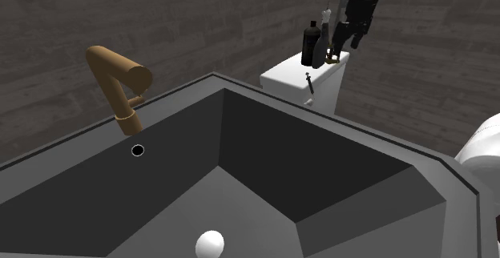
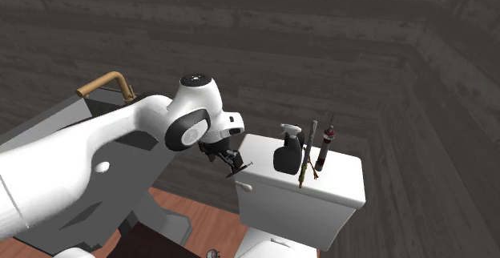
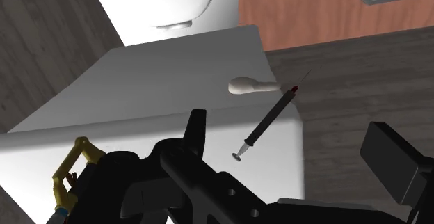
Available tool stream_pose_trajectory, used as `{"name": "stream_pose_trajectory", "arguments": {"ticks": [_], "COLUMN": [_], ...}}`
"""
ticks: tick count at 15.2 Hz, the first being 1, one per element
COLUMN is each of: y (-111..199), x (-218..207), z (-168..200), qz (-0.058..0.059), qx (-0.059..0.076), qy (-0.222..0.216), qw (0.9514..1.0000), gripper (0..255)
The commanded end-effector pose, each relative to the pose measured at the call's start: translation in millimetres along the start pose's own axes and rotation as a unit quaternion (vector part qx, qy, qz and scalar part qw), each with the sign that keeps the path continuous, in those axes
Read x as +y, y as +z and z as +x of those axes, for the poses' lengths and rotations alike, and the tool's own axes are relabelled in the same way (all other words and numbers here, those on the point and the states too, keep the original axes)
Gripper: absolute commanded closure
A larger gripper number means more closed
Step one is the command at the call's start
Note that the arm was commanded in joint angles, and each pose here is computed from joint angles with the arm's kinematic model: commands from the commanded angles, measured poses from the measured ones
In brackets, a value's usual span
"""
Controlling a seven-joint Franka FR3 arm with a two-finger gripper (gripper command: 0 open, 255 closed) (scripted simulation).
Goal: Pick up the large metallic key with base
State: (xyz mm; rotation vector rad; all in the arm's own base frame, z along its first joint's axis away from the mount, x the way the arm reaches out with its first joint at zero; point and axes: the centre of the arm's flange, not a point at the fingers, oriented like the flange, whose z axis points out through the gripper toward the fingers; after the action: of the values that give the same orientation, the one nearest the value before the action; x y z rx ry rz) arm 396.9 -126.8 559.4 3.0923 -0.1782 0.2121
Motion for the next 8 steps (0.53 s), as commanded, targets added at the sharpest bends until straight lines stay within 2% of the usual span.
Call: {"name": "stream_pose_trajectory", "arguments": {"ticks": [1, 8], "y": [7.0, 28.0], "x": [19.6, 92.0], "z": [15.5, 65.0], "qz": [0.001, 0.006], "qx": [0.006, 0.026], "qy": [-0.001, -0.004], "qw": [1.0000, 0.9996], "gripper": [0, 0]}}
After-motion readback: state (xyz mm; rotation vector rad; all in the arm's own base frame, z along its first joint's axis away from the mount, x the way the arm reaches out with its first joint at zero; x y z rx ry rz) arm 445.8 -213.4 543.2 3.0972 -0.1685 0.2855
